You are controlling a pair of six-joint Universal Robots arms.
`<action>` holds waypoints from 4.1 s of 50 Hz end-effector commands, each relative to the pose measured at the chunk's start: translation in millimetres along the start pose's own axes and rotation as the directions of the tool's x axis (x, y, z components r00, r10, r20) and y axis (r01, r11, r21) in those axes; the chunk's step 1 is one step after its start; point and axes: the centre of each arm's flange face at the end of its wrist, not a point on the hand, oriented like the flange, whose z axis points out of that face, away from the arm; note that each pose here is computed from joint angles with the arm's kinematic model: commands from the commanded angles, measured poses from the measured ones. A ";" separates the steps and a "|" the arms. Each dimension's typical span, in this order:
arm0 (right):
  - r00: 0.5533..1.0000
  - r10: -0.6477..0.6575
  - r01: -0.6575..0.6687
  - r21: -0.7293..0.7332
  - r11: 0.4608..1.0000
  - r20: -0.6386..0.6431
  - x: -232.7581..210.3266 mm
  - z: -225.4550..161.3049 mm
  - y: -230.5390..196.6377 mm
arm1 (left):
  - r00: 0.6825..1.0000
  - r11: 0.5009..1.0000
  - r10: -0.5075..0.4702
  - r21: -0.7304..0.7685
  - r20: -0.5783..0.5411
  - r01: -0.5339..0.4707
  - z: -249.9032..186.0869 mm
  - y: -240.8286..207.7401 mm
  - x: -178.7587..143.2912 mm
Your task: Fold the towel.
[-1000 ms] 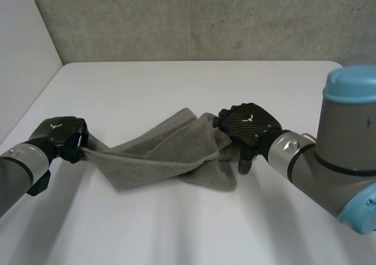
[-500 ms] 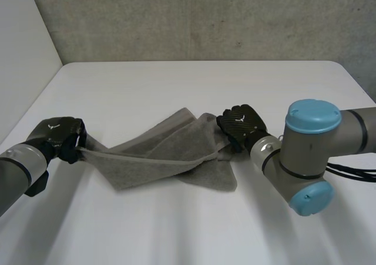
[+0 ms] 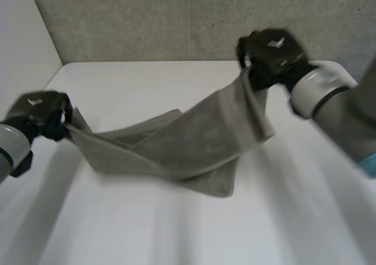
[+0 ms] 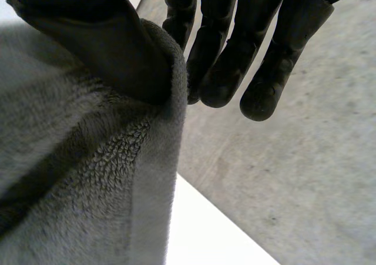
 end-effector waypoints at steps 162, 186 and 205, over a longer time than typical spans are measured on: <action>0.940 -0.202 0.312 -0.456 0.833 0.274 30.0 -106.3 178.2 | 0.941 0.964 -0.216 -0.210 -0.260 0.163 4.1 66.2 35.1; 0.948 -0.201 0.299 -0.467 0.832 0.248 33.6 -104.6 182.8 | 0.941 0.963 -0.217 -0.213 -0.260 0.164 4.0 67.0 35.3; 0.912 -0.217 0.372 -0.478 0.796 0.349 29.9 -121.9 170.1 | 0.939 0.960 -0.223 -0.225 -0.261 0.166 1.4 69.8 37.1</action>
